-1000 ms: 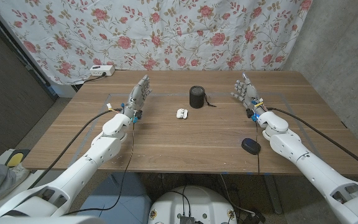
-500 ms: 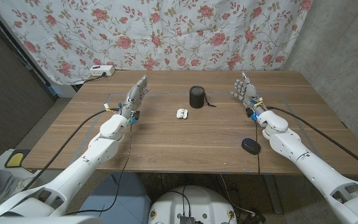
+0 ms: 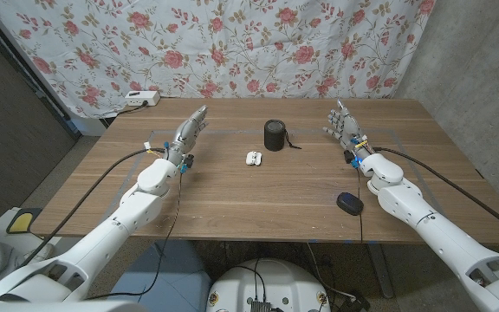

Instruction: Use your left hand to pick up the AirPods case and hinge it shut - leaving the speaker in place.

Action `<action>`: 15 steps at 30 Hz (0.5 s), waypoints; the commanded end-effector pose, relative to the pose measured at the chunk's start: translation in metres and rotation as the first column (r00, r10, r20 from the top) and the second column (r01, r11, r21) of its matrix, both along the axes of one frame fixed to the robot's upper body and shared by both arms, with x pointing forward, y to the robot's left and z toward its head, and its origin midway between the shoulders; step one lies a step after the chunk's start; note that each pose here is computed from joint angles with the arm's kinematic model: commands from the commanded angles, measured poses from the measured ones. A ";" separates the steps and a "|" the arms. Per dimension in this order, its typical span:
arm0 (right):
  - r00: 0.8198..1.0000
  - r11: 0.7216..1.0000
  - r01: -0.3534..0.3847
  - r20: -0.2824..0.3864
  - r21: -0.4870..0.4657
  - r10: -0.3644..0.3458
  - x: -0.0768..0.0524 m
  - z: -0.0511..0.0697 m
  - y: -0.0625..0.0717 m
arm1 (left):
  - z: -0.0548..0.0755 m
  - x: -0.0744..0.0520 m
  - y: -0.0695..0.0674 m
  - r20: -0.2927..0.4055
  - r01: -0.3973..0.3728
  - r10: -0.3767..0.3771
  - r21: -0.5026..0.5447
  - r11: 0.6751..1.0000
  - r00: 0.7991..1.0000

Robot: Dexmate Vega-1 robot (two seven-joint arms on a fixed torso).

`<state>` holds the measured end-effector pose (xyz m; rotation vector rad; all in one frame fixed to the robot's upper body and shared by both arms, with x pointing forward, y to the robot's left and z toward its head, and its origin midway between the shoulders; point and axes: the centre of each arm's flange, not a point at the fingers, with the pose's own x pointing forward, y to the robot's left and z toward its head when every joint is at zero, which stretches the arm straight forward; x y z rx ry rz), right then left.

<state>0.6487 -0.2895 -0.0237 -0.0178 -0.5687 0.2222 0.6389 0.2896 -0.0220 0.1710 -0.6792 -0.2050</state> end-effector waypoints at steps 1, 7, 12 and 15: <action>1.000 1.000 0.002 -0.004 0.006 -0.002 0.002 0.002 -0.001 | -0.001 -0.008 -0.010 0.000 -0.021 0.021 0.095 0.995 1.000; 1.000 1.000 0.000 -0.003 0.008 0.000 0.007 0.005 0.000 | 0.000 -0.012 -0.005 0.030 -0.084 0.081 0.115 0.990 0.996; 1.000 1.000 -0.001 -0.003 0.004 0.001 0.009 0.007 0.001 | 0.006 -0.016 -0.002 0.044 -0.119 0.114 0.126 0.985 0.992; 1.000 1.000 -0.002 -0.002 0.009 0.002 0.010 0.008 0.000 | 0.008 -0.017 -0.004 0.051 -0.127 0.122 0.103 0.987 0.991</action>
